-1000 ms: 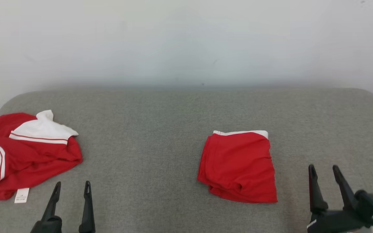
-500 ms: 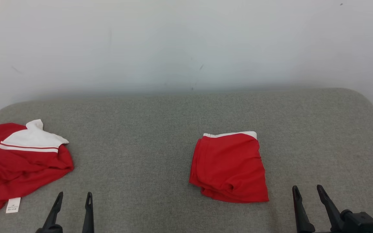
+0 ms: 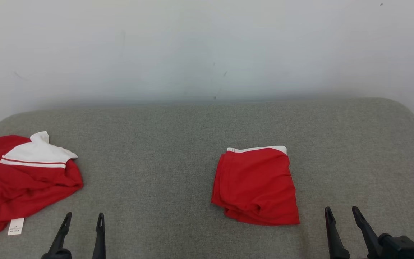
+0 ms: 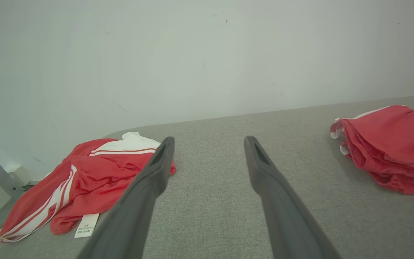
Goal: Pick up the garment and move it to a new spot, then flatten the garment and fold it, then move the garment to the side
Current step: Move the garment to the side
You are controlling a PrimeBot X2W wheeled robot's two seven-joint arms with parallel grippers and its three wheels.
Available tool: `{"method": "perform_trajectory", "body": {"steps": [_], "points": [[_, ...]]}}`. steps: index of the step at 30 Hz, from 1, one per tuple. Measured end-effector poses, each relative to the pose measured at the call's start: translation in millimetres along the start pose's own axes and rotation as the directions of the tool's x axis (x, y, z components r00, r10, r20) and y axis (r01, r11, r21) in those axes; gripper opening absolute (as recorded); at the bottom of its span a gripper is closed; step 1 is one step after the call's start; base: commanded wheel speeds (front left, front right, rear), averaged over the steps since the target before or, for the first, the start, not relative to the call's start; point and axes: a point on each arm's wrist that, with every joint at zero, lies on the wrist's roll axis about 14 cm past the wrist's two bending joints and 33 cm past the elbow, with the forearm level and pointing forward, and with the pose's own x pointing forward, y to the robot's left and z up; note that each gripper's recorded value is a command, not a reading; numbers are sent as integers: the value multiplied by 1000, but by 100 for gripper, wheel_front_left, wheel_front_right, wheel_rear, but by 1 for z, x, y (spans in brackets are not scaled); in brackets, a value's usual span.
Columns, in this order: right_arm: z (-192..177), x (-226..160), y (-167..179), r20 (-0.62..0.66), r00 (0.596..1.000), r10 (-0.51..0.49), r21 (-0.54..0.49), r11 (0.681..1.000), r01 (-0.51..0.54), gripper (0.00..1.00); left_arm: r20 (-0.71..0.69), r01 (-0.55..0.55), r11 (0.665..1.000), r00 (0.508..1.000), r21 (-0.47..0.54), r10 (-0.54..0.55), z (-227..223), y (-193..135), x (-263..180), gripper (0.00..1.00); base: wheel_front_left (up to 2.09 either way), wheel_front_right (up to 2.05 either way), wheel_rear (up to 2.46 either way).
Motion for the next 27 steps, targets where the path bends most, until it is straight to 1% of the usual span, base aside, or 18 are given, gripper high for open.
{"method": "perform_trajectory", "body": {"steps": [11,15,16,19,21,26,27], "points": [[-2,2,-1,-8,1000,-4,4,1000,4,100,-14,-15,1000,1000,-14,15,-4,1,-5,100,0,0,0],[-6,5,-3,-25,1000,-10,29,1000,10,100,-12,-27,999,1000,-25,27,-4,2,-5,100,0,0,0],[-8,7,-4,-37,999,-11,55,998,13,100,-12,-31,999,999,-26,31,-4,3,-5,100,0,0,0],[-18,17,-6,-83,997,-7,62,998,12,100,-15,-37,999,999,-30,37,-5,3,-6,100,0,0,0],[-21,27,-7,-103,995,6,40,999,-2,100,-17,-38,999,999,-36,37,-5,3,-7,100,0,0,0],[-34,58,1,-162,986,50,57,997,-42,100,-20,-43,998,999,-45,42,-6,2,-7,100,0,0,0],[-37,65,4,-180,982,64,48,997,-56,100,-21,-40,998,999,-47,39,-6,2,-7,100,0,0,0]]}}
